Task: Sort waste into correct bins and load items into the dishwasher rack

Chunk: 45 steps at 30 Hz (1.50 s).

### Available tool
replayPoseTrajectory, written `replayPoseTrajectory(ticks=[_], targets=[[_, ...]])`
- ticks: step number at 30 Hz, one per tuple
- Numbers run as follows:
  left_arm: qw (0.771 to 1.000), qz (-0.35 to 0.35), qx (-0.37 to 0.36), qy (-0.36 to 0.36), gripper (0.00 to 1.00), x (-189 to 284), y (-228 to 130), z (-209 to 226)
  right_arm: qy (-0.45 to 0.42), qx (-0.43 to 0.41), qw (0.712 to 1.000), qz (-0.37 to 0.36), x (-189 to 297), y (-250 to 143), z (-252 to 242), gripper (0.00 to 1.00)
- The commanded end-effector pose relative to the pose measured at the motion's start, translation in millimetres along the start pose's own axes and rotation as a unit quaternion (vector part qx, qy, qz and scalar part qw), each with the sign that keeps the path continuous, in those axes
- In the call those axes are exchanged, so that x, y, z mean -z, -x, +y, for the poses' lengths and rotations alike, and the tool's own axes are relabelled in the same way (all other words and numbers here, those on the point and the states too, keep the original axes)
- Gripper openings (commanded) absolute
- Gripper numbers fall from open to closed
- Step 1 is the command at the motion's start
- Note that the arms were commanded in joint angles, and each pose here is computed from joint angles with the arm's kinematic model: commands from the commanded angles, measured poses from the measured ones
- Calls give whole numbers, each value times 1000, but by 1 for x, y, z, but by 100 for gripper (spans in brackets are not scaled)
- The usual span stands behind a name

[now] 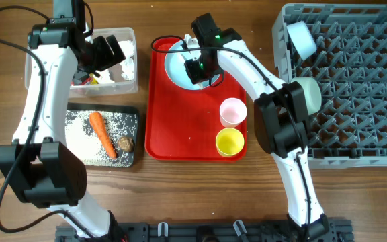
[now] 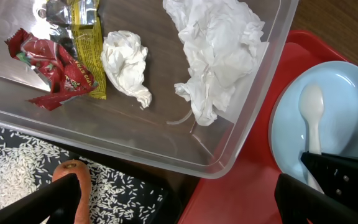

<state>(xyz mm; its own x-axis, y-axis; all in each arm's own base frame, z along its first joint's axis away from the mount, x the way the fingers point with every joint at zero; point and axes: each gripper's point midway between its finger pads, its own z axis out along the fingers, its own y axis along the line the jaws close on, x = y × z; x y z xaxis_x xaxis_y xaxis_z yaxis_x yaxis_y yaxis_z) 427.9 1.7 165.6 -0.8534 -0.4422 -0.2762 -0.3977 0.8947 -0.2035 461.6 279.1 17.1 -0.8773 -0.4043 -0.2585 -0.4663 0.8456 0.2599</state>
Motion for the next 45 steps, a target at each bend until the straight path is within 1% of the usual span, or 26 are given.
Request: replayPoseTrajectory(ticks=[1, 4, 5, 7, 8, 9, 12, 14, 16, 18, 20, 22, 26, 28, 29, 30, 32, 34, 35, 36, 38, 39, 42, 44, 45], targets=[[1000, -11, 9, -1, 100, 9, 1, 1, 2, -5, 1000, 17, -10, -10, -2, 4], [1000, -11, 9, -1, 100, 9, 1, 1, 2, -5, 1000, 11, -5, -6, -3, 4], [1000, -11, 9, -1, 100, 9, 1, 1, 2, -5, 1000, 3, 3, -2, -2, 4], [1000, -10, 9, -1, 100, 9, 1, 1, 0, -16, 999, -40, 43, 18, -1, 4], [1000, -11, 9, -1, 100, 9, 1, 1, -1, -19, 998, -67, 70, 28, -1, 4], [1000, -11, 9, -1, 100, 9, 1, 1, -3, -28, 994, -107, 113, 39, -3, 4], [1000, -11, 9, -1, 100, 9, 1, 1, -14, -65, 979, -191, 220, 42, -16, 4], [1000, -11, 9, -1, 100, 9, 1, 1, -38, -118, 965, -231, 286, 24, -36, 4], [1000, -11, 9, -1, 100, 9, 1, 1, -74, -181, 948, -252, 332, -2, -62, 4], [1000, -11, 9, -1, 100, 9, 1, 1, -123, -265, 921, -258, 377, -50, -95, 4], [1000, -11, 9, -1, 100, 9, 1, 1, -146, -335, 899, -243, 404, -98, -117, 4], [1000, -11, 9, -1, 100, 9, 1, 1, -157, -377, 884, -228, 416, -131, -128, 4], [1000, -11, 9, -1, 100, 9, 1, 1, -176, -435, 855, -222, 436, -172, -133, 4], [1000, -11, 9, -1, 100, 9, 1, 1, -225, -485, 815, -223, 452, -203, -135, 4], [1000, -11, 9, -1, 100, 9, 1, 1, -229, -486, 812, -227, 455, -209, -132, 4], [1000, -11, 9, -1, 100, 9, 1, 1, -238, -499, 800, -232, 457, -216, -131, 4], [1000, -11, 9, -1, 100, 9, 1, 1, -250, -521, 783, -230, 456, -227, -132, 4], [1000, -11, 9, -1, 100, 9, 1, 1, -254, -551, 767, -209, 440, -238, -135, 5], [1000, -11, 9, -1, 100, 9, 1, 1, -262, -572, 752, -195, 431, -245, -141, 4], [1000, -11, 9, -1, 100, 9, 1, 1, -273, -594, 734, -182, 421, -252, -147, 4], [1000, -11, 9, -1, 100, 9, 1, 1, -289, -647, 691, -143, 381, -272, -162, 4], [1000, -11, 9, -1, 100, 9, 1, 1, -297, -670, 667, -132, 369, -280, -166, 4], [1000, -11, 9, -1, 100, 9, 1, 1, -346, -747, 556, -116, 348, -316, -172, 4], [1000, -11, 9, -1, 100, 9, 1, 1, -359, -785, 492, -117, 337, -333, -176, 4], [1000, -11, 9, -1, 100, 9, 1, 1, -359, -791, 481, -117, 333, -337, -179, 4]])
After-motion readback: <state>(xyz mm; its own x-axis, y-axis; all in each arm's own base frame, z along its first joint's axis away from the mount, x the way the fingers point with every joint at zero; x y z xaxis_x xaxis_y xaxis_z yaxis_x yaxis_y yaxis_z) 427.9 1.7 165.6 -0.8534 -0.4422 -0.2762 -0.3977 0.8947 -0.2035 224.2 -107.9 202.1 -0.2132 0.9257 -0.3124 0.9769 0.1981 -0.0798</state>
